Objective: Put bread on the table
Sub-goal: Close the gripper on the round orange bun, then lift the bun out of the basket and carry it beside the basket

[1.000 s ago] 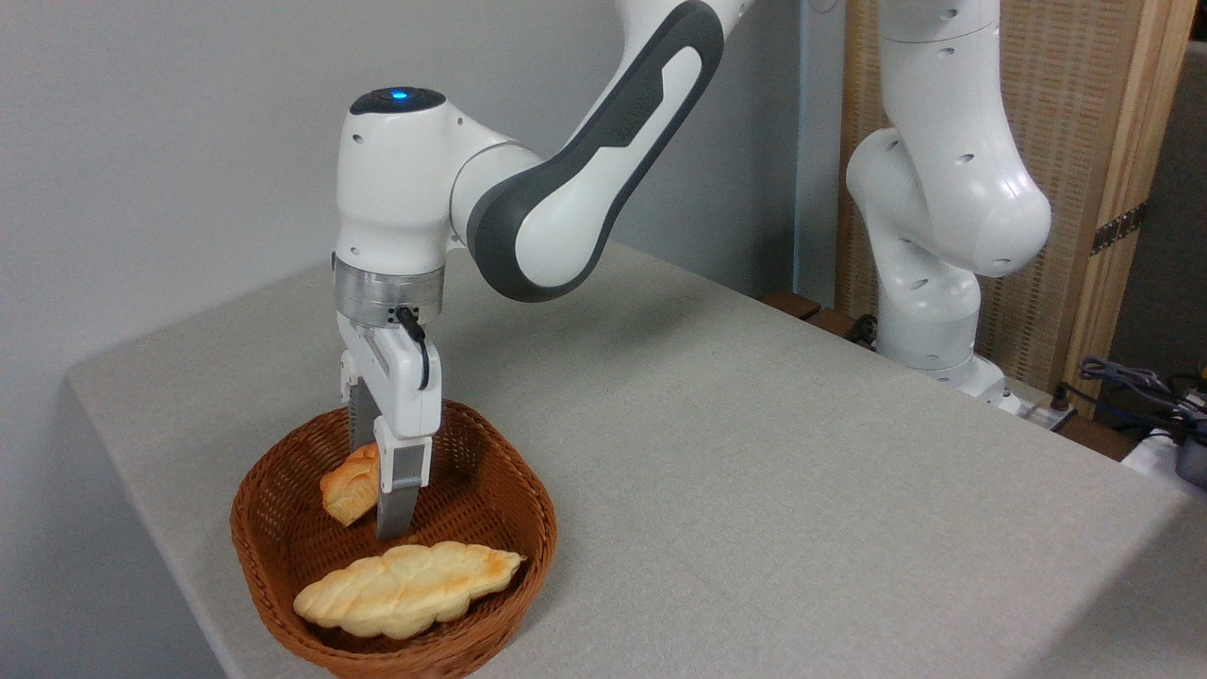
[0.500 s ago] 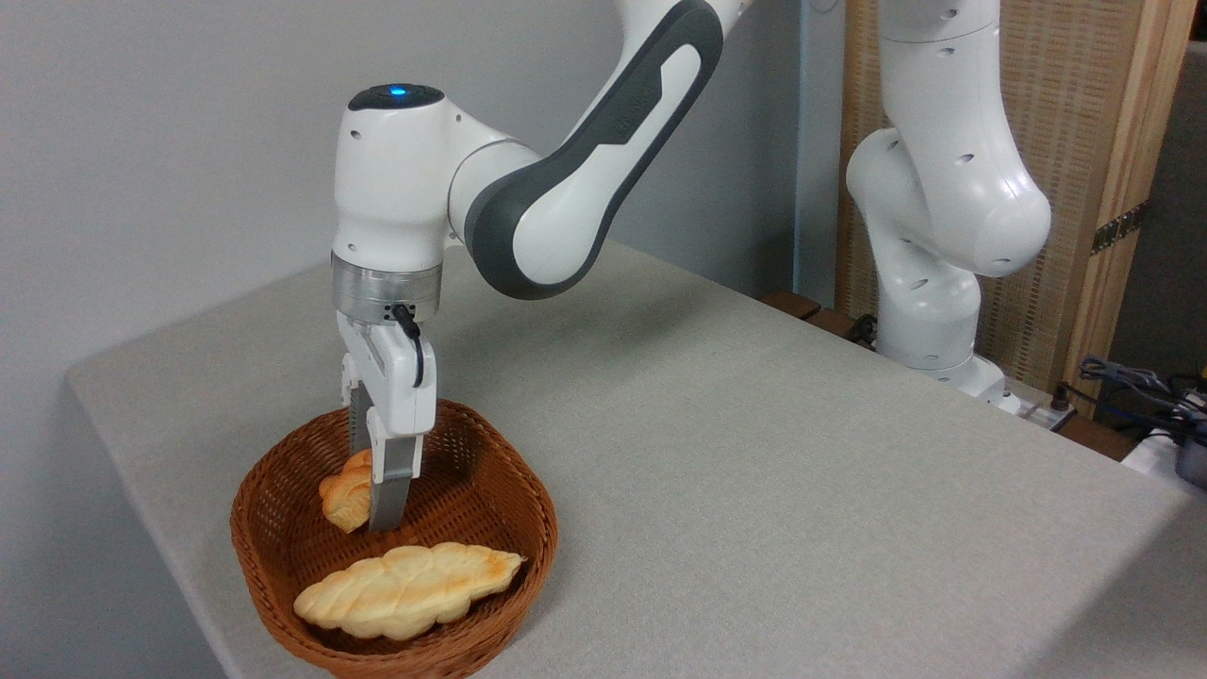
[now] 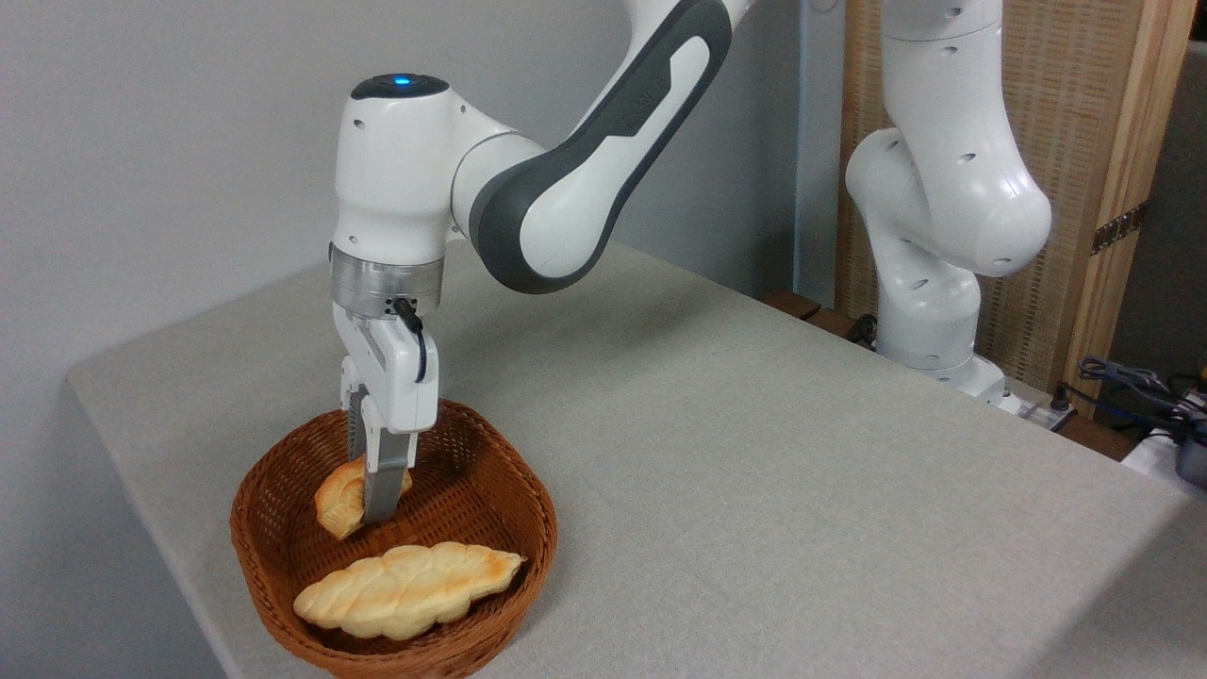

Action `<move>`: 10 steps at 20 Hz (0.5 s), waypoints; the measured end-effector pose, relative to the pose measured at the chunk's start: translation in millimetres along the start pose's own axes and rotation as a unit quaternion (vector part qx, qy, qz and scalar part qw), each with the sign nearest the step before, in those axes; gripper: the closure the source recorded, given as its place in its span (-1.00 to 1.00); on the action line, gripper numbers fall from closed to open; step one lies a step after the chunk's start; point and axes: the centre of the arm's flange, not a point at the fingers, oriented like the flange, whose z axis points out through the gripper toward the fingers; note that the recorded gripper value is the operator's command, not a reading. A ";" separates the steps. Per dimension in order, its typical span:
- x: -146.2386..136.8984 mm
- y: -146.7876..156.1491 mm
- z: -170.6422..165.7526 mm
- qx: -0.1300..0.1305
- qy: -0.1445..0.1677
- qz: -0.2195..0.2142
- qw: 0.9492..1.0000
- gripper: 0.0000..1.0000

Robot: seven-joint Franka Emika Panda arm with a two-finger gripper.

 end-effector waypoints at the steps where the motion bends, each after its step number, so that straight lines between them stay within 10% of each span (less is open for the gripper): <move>1: 0.2 -1.2 -3.1 0.002 0.002 -0.001 1.000 0.85; 10: -20.2 -13.3 -68.4 -0.027 -0.006 -0.037 0.999 0.65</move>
